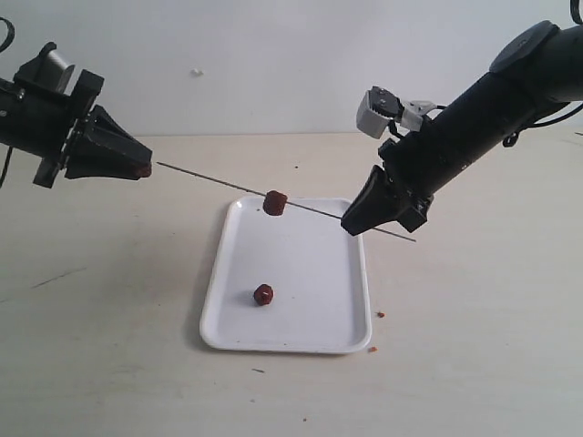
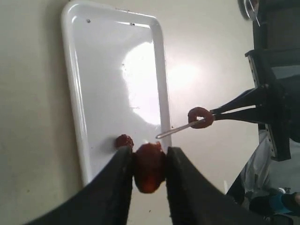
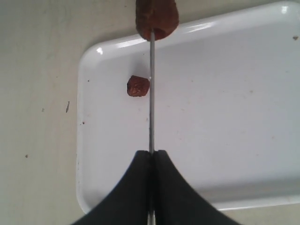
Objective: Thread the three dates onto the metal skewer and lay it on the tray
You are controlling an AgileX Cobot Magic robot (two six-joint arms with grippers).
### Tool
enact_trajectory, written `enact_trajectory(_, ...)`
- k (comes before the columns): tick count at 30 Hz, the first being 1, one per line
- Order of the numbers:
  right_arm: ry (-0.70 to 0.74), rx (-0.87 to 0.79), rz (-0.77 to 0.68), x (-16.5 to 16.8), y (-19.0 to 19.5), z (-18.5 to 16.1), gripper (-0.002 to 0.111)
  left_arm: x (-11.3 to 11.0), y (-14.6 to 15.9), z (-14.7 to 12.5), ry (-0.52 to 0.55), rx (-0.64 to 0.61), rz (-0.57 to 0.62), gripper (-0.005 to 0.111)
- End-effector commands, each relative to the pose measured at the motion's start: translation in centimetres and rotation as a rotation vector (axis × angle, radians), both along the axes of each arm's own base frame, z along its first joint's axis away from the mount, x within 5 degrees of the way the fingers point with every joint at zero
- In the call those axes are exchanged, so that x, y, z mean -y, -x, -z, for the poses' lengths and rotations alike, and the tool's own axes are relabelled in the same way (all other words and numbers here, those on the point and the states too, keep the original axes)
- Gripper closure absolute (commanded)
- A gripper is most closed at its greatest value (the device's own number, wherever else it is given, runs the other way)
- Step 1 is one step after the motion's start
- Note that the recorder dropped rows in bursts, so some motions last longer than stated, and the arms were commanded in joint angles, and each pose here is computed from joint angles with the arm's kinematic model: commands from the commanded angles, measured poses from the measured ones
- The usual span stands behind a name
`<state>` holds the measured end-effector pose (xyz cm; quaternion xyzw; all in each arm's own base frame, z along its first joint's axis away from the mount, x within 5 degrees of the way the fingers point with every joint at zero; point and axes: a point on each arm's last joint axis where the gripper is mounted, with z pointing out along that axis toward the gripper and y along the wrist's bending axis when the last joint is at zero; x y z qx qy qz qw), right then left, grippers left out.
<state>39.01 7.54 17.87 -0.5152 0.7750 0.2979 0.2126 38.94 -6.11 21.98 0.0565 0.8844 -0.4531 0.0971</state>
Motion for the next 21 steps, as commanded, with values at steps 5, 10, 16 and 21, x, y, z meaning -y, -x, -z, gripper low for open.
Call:
enact_trajectory(5, -0.049, -0.010, -0.021, -0.36, 0.20, -0.66, 0.108, 0.59, 0.09, -0.56, 0.026, 0.011, 0.003, 0.080)
enact_trajectory(10, -0.083, -0.016, -0.049, -0.57, 0.42, -0.88, 0.108, 0.61, 0.03, -0.47, 0.031, 0.009, 0.001, 0.080)
enact_trajectory(16, -0.086, -0.004, -0.064, -0.59, 0.45, -0.90, 0.108, 0.84, 0.00, -0.58, 0.043, 0.027, 0.009, 0.080)
enact_trajectory(21, -0.137, 0.026, -0.061, -0.90, 0.25, -1.26, 0.108, 0.84, -0.01, -0.56, 0.043, 0.027, 0.009, 0.080)
